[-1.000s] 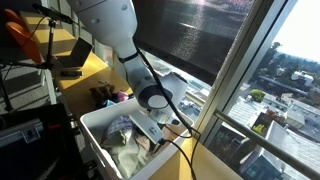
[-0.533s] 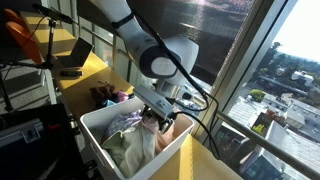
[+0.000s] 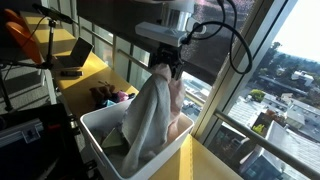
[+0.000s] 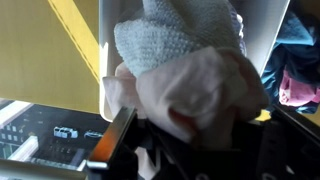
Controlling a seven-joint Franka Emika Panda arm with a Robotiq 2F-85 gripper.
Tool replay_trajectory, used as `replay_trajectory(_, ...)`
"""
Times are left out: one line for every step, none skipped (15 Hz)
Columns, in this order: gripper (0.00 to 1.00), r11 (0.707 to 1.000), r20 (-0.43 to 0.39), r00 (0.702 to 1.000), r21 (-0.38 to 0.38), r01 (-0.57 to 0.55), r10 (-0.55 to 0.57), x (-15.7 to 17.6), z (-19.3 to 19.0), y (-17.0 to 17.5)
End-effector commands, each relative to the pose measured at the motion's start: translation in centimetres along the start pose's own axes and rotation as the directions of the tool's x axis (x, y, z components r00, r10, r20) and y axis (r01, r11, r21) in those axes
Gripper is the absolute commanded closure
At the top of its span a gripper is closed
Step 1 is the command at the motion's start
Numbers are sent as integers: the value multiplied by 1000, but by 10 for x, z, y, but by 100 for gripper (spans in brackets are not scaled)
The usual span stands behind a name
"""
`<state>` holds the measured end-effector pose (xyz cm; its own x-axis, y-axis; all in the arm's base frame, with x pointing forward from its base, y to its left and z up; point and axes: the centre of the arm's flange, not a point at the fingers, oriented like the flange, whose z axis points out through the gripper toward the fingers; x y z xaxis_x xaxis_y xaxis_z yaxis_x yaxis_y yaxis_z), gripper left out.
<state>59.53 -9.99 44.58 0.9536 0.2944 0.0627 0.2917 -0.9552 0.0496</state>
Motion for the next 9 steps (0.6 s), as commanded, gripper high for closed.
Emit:
replay_trajectory(100, 998, -90, 994, -30, 57, -59, 17, -93, -32)
replay_trajectory(100, 996, -119, 989, -46, 78, -83, 21, -117, -47)
replay_trajectory(100, 993, -145, 984, -62, 98, -106, 24, -139, -61)
replay_trajectory(100, 990, -170, 977, -72, 118, -129, 26, -163, -75)
replay_trajectory(100, 986, -196, 968, -85, 141, -156, 28, -185, -93)
replay_trajectory(100, 982, -217, 959, -95, 163, -180, 28, -206, -110)
replay_trajectory(100, 978, -236, 950, -103, 184, -203, 27, -228, -127)
replay_trajectory(100, 972, -252, 940, -115, 205, -229, 24, -246, -149)
replay_trajectory(100, 966, -265, 931, -122, 227, -252, 21, -264, -171)
